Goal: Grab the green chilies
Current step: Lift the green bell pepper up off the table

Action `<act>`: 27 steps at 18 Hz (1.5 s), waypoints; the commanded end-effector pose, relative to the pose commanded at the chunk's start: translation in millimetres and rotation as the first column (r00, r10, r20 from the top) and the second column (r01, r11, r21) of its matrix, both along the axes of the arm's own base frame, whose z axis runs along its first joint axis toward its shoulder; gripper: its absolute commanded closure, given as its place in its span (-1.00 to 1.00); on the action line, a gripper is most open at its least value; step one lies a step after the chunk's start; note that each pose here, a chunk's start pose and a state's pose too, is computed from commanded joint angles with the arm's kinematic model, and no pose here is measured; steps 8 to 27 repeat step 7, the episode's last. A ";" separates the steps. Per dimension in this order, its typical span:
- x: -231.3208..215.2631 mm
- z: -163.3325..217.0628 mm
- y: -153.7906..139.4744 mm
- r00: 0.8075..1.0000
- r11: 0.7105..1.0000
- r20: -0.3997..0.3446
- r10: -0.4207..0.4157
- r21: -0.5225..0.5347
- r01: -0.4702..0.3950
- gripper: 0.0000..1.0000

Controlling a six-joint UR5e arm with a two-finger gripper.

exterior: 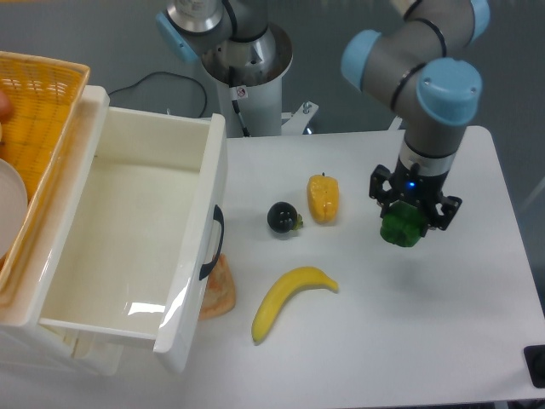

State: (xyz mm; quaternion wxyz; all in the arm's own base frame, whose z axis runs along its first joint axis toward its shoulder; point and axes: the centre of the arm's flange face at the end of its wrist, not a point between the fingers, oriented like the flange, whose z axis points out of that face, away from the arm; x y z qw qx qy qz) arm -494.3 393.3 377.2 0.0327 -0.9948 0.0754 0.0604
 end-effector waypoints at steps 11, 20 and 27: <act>1.3 -5.3 0.1 0.995 0.990 -0.019 -0.096 -0.111 0.093 0.70; 1.3 -5.3 0.1 0.995 0.990 -0.019 -0.096 -0.111 0.093 0.70; 1.3 -5.3 0.1 0.995 0.990 -0.019 -0.096 -0.111 0.093 0.70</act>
